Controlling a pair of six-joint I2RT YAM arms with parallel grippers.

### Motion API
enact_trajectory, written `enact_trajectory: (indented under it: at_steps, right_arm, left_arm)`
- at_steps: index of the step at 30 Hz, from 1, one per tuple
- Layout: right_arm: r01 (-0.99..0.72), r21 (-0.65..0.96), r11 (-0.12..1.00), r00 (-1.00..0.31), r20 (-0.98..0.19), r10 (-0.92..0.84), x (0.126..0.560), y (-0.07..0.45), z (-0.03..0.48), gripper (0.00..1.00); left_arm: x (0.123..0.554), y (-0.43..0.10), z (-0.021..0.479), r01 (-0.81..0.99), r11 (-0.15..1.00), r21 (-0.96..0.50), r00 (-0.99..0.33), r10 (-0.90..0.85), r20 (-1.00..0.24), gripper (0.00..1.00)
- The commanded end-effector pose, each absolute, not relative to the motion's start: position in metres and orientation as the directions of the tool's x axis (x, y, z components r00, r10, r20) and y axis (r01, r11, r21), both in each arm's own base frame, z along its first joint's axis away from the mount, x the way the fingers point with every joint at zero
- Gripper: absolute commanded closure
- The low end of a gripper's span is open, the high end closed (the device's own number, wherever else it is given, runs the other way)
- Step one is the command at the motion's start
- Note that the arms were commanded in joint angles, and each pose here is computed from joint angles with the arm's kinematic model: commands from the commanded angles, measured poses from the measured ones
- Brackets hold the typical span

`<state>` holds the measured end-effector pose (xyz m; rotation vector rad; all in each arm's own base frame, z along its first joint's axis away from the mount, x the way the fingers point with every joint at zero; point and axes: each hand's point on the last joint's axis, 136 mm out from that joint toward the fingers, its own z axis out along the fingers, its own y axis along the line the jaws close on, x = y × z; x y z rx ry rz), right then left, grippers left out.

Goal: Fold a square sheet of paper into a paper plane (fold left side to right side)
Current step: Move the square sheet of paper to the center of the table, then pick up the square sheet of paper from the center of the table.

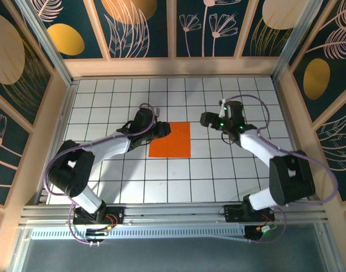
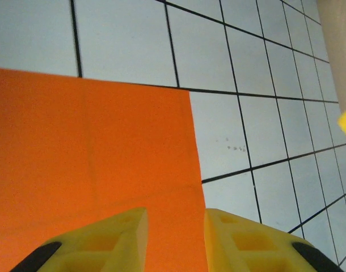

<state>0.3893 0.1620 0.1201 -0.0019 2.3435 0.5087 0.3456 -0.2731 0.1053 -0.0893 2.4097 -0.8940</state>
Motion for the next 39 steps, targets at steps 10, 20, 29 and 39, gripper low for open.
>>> enact_trajectory:
  at_steps: [10, 20, 29, 39]
  right_arm:
    - [-0.29, 0.176, 0.941, -0.834, -0.528, -0.158, 0.404, 0.246, 0.05, 0.14]
    - [-0.337, 0.042, 0.941, -0.825, -0.494, -0.274, 0.409, 0.268, 0.02, 0.14]
    - [-0.355, 0.031, 0.934, -0.84, -0.448, -0.305, 0.391, 0.271, 0.008, 0.15]
    - [-0.389, 0.053, 0.92, -0.835, -0.442, -0.328, 0.369, 0.281, 0.027, 0.19]
  left_arm:
    - [0.309, -0.247, 0.044, -0.005, 0.819, -0.574, -0.895, -0.26, -0.364, 0.78]
    - [0.304, -0.241, 0.014, -0.033, 0.853, -0.52, -0.915, -0.235, -0.327, 0.82]
    - [0.297, -0.238, -0.009, -0.057, 0.868, -0.494, -0.932, -0.223, -0.285, 0.84]
    - [0.301, -0.246, -0.004, -0.053, 0.842, -0.537, -0.926, -0.243, -0.289, 0.85]
